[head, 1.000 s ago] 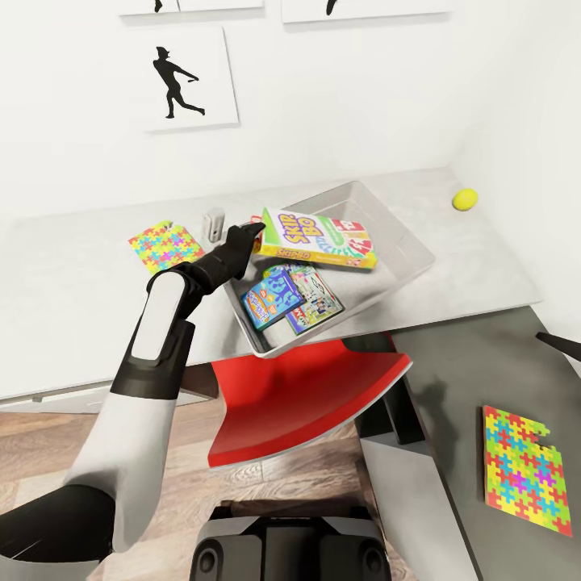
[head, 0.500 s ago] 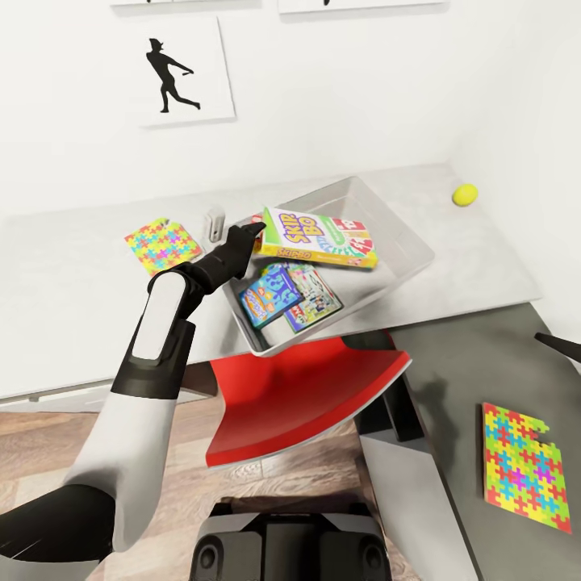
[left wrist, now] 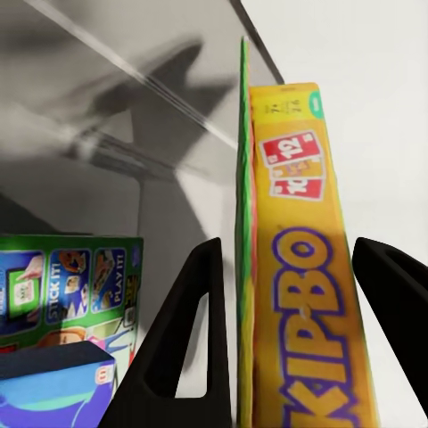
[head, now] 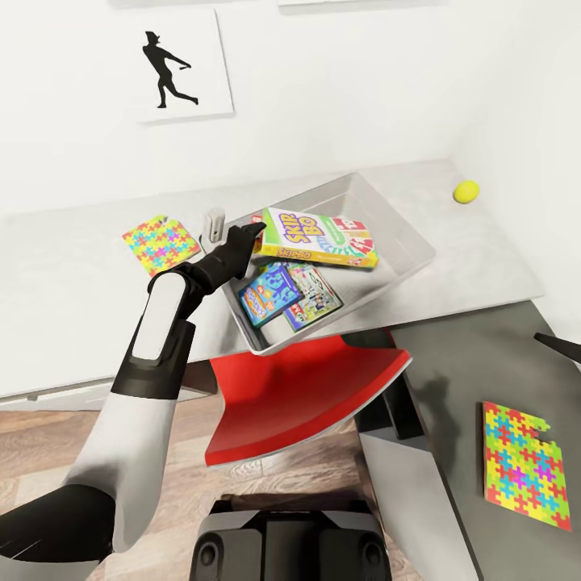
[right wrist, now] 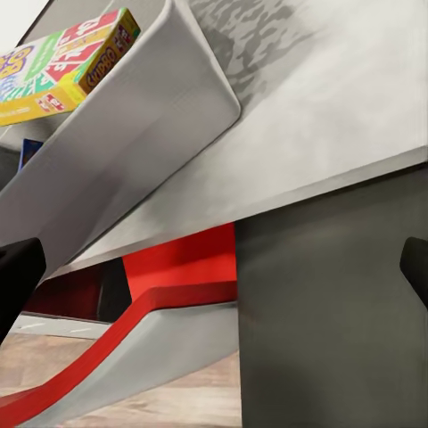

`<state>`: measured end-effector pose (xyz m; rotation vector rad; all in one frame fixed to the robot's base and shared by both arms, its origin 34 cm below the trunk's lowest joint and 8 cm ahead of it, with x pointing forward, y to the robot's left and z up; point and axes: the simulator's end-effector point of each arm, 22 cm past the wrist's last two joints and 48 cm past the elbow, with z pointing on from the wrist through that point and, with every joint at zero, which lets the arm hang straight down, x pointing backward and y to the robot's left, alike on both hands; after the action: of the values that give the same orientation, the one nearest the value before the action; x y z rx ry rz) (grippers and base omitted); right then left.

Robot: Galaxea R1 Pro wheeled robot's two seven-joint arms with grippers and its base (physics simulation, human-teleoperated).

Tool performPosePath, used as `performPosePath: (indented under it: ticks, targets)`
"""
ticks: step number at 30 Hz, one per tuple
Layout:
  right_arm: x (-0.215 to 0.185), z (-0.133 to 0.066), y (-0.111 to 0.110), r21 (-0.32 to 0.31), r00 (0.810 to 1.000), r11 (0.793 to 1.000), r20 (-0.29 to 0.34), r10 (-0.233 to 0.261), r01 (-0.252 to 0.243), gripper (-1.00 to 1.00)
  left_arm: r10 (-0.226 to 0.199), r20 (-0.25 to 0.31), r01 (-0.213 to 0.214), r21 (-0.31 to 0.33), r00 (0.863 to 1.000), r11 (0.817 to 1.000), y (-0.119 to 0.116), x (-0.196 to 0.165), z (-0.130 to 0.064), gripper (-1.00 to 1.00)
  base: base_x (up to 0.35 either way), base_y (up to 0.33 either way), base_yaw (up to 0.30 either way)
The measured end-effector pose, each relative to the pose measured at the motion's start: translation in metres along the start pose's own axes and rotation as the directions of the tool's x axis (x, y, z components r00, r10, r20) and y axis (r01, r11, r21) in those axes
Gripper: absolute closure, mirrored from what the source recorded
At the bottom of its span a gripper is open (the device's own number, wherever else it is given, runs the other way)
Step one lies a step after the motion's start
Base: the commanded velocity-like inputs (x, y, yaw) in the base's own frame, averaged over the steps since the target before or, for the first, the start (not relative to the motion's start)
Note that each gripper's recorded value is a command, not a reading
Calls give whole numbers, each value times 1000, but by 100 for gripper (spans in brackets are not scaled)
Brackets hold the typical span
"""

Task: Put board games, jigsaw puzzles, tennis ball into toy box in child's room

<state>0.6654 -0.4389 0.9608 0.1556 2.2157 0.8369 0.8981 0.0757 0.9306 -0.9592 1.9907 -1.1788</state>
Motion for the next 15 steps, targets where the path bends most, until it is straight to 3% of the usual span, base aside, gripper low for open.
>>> performPosePath:
  ticks: [12,13,15]
  targets:
    - [0,0,0,0,1000,1000,-1,0,0,-100,-1,0,1,1,1000,1000,0,0,0,100,0,0,-1]
    - [0,0,0,0,1000,1000,-1,0,0,-100,-1,0,1,1,1000,1000,0,0,0,-100,0,0,0]
    - [0,0,0,1,1000,1000,-1,0,0,-100,-2,0,2,1,1000,1000,0,0,0,-100,0,0,0]
